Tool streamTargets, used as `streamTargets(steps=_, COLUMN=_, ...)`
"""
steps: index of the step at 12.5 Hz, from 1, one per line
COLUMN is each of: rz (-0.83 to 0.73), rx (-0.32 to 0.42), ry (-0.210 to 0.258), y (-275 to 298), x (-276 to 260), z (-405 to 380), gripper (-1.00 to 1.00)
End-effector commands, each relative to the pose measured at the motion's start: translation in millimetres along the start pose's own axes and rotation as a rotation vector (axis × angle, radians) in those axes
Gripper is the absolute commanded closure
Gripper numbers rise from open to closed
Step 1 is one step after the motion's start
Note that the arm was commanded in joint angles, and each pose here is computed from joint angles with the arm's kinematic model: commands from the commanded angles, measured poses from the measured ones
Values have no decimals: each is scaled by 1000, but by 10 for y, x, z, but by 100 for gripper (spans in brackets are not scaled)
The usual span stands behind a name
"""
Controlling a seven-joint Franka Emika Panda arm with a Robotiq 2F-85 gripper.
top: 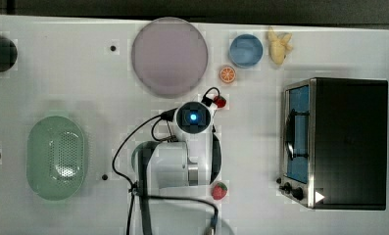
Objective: Pick Ketchup from the table and place it in strainer.
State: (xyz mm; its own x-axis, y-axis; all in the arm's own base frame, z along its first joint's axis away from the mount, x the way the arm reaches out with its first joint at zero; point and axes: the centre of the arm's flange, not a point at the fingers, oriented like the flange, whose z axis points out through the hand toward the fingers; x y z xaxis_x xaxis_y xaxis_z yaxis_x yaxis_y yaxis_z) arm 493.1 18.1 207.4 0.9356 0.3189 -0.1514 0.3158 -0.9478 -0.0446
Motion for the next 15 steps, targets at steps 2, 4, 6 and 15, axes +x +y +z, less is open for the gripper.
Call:
streamTargets(steps=2, rz=13, rx=-66, ry=85, y=-141, x=0, z=-1486, gripper=-22)
streamTargets(steps=4, rz=52, rx=-74, ry=65, y=-415, x=-75, z=-1881, gripper=-22)
streamTargets(steps=6, rz=119, rx=-63, ry=55, y=-789, x=-91, z=-2113, gripper=-22)
streamTargets(steps=15, rz=398, rx=62, ry=111, y=-2879, x=226, z=-1714, gripper=-22)
